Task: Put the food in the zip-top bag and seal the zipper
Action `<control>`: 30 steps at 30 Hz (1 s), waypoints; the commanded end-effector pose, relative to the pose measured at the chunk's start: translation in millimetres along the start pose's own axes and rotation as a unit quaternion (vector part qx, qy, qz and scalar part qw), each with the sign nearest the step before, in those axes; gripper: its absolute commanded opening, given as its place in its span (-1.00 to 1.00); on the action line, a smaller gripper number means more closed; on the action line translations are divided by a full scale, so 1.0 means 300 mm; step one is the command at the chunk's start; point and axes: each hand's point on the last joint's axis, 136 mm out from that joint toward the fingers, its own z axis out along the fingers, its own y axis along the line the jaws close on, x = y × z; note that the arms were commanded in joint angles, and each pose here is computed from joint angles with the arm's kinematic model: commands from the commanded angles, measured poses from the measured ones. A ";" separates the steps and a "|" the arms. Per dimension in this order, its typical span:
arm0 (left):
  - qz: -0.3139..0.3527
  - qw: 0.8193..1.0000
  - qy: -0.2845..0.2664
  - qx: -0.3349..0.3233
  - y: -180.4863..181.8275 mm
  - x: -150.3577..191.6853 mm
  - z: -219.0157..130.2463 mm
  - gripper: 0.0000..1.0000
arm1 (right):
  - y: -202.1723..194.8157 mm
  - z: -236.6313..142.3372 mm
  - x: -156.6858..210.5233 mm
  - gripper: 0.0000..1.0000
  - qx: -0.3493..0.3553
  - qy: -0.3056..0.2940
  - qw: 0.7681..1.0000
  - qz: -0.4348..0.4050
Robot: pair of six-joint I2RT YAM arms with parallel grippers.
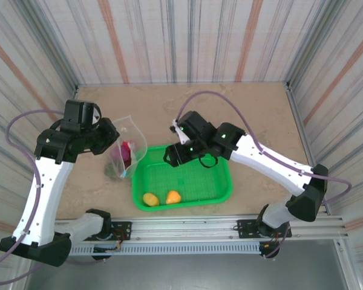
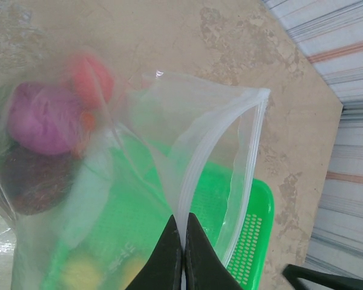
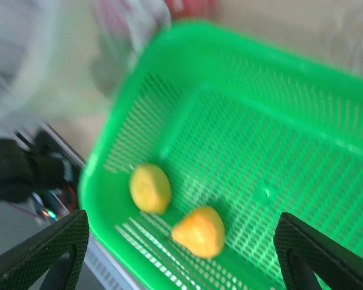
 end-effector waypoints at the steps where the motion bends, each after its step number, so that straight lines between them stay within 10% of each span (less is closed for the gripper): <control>1: 0.001 1.000 0.006 -0.007 0.026 0.023 0.002 -1.00 | -0.030 0.127 0.181 0.69 0.013 0.089 0.996 -0.003; 12: -0.001 1.000 0.015 -0.012 0.045 0.043 0.016 -1.00 | -0.019 0.387 0.390 0.77 0.035 0.197 0.980 -0.011; 30: 0.027 0.999 0.023 -0.015 0.011 0.045 0.039 -1.00 | -0.181 0.442 0.454 0.32 0.119 0.172 0.978 -0.013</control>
